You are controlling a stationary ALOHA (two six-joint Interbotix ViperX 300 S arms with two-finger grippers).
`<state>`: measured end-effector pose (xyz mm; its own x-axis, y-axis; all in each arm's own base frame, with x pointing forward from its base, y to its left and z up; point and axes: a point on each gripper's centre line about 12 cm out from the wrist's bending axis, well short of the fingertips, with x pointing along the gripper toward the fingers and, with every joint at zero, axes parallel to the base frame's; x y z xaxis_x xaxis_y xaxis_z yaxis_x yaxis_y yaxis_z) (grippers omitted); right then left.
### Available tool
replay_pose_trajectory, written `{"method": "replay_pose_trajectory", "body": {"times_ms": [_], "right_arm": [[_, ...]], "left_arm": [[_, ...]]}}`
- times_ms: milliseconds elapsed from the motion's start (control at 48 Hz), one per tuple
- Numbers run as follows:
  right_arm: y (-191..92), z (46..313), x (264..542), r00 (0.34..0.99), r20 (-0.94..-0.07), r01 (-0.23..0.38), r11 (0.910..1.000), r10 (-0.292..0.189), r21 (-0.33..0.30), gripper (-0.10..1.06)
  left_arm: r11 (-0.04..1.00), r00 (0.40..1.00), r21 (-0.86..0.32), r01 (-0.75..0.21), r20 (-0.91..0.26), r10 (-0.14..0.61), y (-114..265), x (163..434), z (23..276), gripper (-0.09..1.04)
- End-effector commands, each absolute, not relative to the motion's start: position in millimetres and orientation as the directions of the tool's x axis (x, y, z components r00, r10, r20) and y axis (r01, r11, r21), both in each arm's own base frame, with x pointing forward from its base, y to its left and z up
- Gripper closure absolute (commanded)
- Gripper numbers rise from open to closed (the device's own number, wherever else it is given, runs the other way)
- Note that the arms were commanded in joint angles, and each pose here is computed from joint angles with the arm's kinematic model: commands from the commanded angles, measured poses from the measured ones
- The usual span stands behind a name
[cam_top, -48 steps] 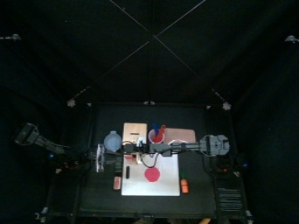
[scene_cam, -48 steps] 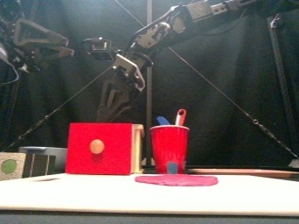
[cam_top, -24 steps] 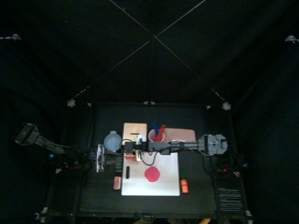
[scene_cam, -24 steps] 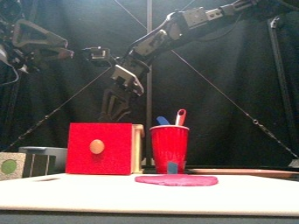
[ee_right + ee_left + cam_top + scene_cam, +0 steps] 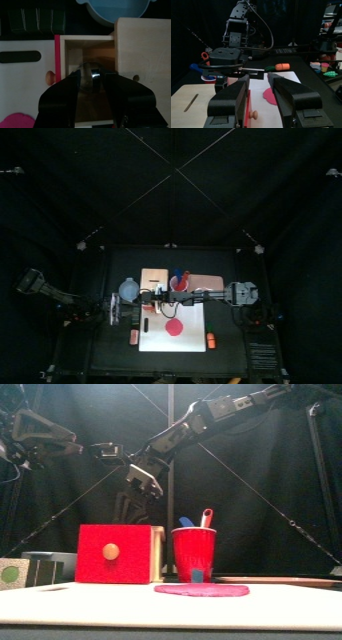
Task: Get the cutter from the drawer then cut the dough then place the extra dough in the bowl
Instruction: Place the cutter on the board
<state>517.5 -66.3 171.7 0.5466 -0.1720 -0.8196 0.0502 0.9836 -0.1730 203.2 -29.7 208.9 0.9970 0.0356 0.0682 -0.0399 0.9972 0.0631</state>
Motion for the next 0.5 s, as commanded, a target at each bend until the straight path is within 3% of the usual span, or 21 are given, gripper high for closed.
{"method": "replay_pose_trajectory", "body": {"times_ms": [21,500], "right_arm": [[-72.2,187.9,519.7,0.572,-0.799,0.065,0.981,-0.187,-0.183,0.22],[-72.9,177.1,519.2,0.539,-0.821,0.061,0.9807,-0.189,-0.186,0.26]], "left_arm": [[0.997,0.996,0.06,-0.042,0.077,0.038,-30.1,205.3,212.2,0.19],[0.998,0.997,0.06,-0.035,0.064,0.032,-30.8,205.1,210.3,0.2]]}}
